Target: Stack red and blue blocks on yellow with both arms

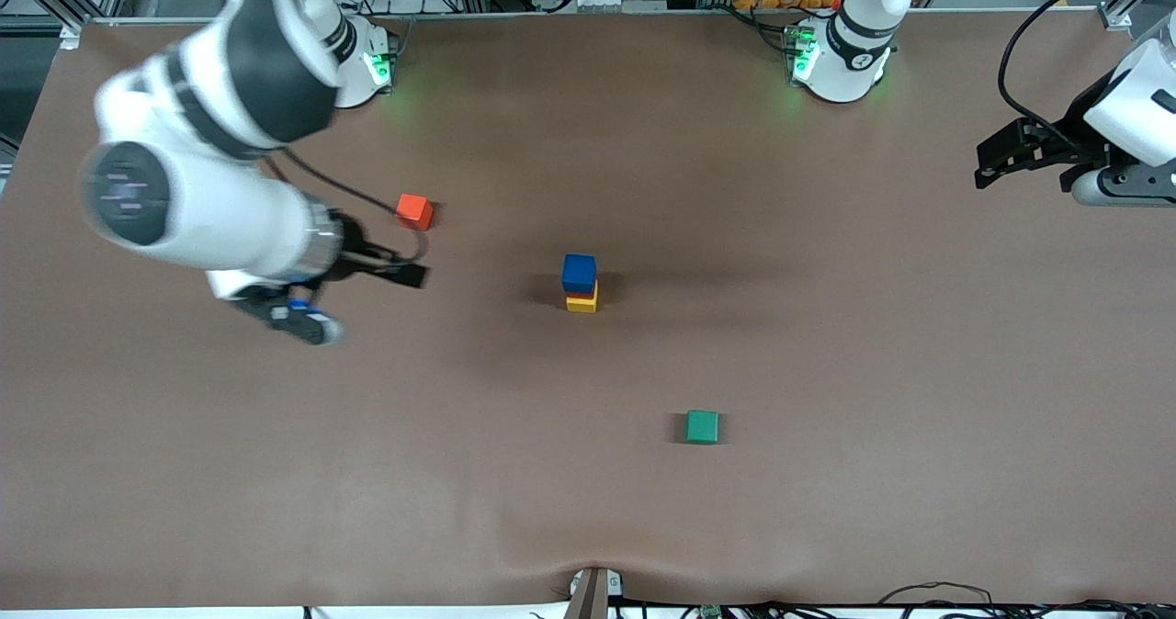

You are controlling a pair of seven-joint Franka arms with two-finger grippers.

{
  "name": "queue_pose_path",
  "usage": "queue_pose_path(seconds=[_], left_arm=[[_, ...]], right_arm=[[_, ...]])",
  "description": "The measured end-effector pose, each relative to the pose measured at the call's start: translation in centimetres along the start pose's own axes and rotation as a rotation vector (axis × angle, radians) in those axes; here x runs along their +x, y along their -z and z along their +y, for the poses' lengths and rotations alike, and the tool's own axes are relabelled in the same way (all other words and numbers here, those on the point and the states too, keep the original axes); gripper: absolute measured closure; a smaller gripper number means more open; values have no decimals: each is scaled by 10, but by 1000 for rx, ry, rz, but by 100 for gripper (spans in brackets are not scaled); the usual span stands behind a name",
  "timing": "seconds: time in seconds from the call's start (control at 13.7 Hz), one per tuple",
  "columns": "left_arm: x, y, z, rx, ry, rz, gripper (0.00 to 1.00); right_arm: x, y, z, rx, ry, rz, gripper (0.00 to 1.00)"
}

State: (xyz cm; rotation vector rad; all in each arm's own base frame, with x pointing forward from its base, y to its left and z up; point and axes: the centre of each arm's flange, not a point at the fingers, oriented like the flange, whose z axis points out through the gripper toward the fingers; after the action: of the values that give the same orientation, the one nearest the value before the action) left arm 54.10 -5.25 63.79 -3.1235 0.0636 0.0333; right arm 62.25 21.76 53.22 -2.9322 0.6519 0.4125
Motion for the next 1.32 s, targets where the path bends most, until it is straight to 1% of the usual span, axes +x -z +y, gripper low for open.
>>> queue_pose_path(seconds=[0.15, 0.22, 0.29, 0.59, 0.73, 0.81, 1.03, 1.17, 1.32], left_arm=[[0, 0, 2, 0, -4, 0, 0], [0, 0, 3, 0, -6, -1, 0], [0, -1, 4, 0, -7, -2, 0], [0, -1, 4, 0, -8, -2, 0], [0, -1, 5, 0, -9, -2, 0], [0, -1, 5, 0, -9, -2, 0], [0, -1, 6, 1, -11, -2, 0], [0, -1, 6, 1, -11, -2, 0], [0, -1, 6, 1, -11, -1, 0]], right_arm=[[23, 22, 43, -25, -37, 32, 0], [31, 30, 60, -40, -32, 49, 0], [39, 37, 77, -51, -6, 59, 0], [78, 55, 149, -77, 147, 68, 0], [97, 58, 189, -94, 215, 65, 0], [105, 58, 206, -98, 228, 61, 0], [120, 55, 238, -93, 245, 52, 0], [126, 48, 251, -87, 274, 59, 0], [120, 43, 255, -83, 286, 70, 0]])
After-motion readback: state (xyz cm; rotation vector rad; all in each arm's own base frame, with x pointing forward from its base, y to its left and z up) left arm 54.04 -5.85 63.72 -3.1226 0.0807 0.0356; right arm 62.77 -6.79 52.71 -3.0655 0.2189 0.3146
